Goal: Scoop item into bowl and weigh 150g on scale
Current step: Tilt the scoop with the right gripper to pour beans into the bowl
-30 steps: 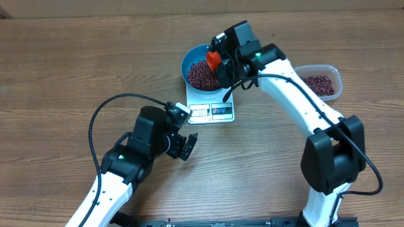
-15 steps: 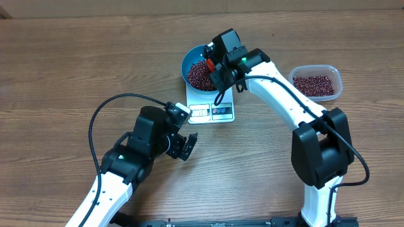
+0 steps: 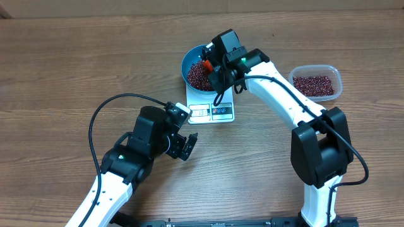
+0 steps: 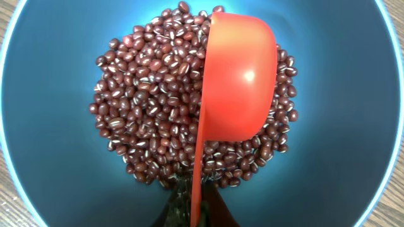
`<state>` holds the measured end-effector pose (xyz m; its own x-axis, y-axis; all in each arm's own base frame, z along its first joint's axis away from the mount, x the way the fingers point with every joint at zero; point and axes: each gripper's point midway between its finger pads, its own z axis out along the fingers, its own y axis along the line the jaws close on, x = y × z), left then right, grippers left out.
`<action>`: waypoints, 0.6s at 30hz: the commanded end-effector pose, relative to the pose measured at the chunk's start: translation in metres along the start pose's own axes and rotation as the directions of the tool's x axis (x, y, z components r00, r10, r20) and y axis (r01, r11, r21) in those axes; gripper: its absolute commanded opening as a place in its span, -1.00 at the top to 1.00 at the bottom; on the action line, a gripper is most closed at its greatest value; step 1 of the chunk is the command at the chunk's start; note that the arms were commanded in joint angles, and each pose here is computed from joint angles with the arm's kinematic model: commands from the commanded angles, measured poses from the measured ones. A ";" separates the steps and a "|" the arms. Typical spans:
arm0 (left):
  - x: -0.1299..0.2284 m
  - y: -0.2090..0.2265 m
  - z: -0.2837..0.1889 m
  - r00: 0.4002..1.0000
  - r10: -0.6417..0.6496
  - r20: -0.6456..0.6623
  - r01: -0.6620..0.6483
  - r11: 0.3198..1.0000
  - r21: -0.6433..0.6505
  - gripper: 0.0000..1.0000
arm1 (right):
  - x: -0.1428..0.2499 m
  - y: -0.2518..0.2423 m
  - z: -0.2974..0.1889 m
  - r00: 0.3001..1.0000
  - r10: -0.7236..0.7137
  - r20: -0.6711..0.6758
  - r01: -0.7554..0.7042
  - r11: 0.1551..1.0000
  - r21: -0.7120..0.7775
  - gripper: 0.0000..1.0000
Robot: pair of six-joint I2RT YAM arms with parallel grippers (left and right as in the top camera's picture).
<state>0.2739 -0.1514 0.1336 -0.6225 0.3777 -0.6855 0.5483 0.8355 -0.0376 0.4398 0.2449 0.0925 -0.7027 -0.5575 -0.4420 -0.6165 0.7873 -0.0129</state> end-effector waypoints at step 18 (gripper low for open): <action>0.002 0.002 0.001 1.000 -0.013 -0.008 0.013 1.000 -0.008 -0.99 | -0.033 -0.005 -0.050 0.991 0.087 0.098 -0.071 0.985 -0.159 0.92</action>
<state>0.2739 -0.1514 0.1336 -0.6225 0.3777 -0.6855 0.5483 0.8355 -0.0376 0.4435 0.2396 0.1172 -0.7438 -0.4891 -0.4556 -0.5973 0.7923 0.1245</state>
